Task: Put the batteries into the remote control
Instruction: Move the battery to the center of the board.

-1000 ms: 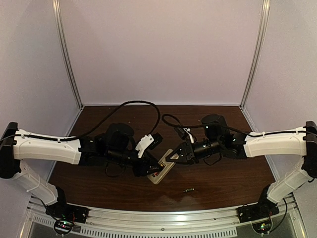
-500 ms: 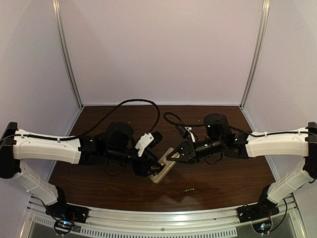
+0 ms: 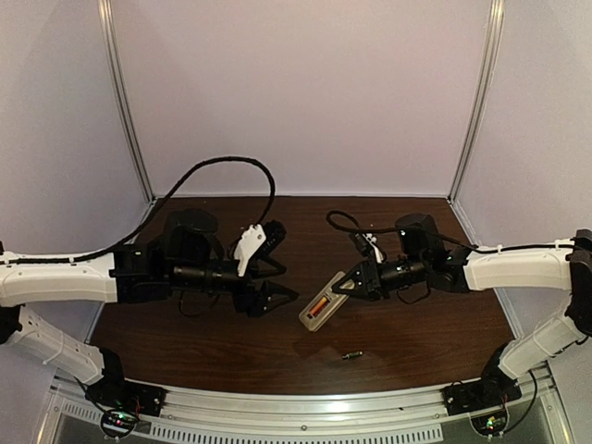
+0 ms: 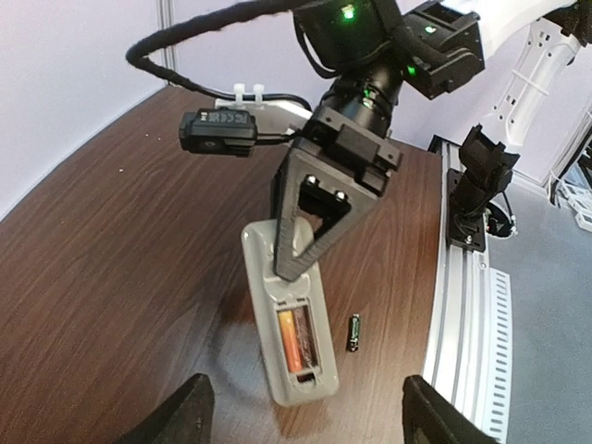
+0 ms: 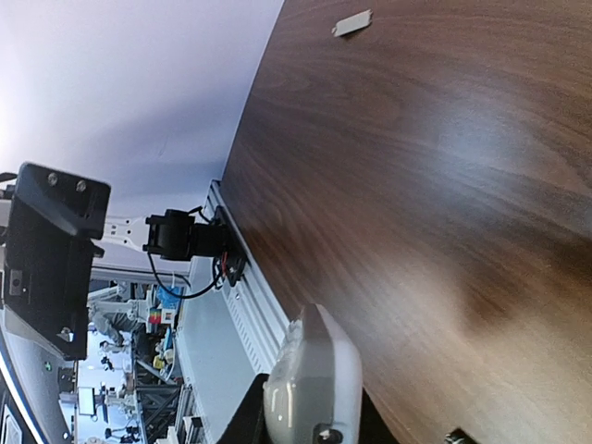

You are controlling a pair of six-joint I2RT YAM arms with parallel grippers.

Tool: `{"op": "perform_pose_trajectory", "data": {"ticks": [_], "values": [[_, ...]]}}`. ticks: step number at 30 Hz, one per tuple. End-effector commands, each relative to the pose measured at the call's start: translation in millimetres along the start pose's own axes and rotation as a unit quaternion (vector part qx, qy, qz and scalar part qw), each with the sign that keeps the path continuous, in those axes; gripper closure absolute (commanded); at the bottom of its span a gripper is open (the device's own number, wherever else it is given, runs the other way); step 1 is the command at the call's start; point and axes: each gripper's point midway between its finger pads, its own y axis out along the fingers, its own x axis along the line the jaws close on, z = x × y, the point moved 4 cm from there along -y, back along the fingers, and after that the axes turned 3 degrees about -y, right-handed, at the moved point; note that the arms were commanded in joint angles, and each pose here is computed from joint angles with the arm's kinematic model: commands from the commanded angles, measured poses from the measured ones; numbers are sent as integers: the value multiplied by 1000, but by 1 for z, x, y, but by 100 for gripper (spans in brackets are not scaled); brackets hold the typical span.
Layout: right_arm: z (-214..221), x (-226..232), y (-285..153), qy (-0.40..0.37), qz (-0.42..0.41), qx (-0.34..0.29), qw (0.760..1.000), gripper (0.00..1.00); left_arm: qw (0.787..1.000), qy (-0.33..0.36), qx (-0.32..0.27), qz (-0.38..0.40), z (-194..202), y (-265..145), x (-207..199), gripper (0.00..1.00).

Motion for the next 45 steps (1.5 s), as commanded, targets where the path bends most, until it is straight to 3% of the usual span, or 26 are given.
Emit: {"op": "perform_pose_trajectory", "data": {"ticks": [1, 7, 16, 22, 33, 45], "values": [[-9, -22, -29, -19, 27, -32, 999, 100, 998, 55, 39, 13, 10, 10, 0, 34], [-19, -54, -72, 3, 69, -74, 995, 100, 982, 126, 132, 45, 42, 54, -24, 48], [-21, -90, -114, 57, 118, -124, 984, 100, 957, 150, 236, 76, 68, 135, -47, 56], [-17, -101, -129, 84, 125, -157, 976, 100, 949, 145, 266, 85, 84, 172, -53, 61], [-26, -108, -154, 91, 150, -193, 965, 100, 937, 138, 312, 75, 105, 209, -51, 63], [-27, -108, -157, 92, 148, -198, 965, 100, 918, 142, 356, 101, 132, 213, -61, 66]]}}
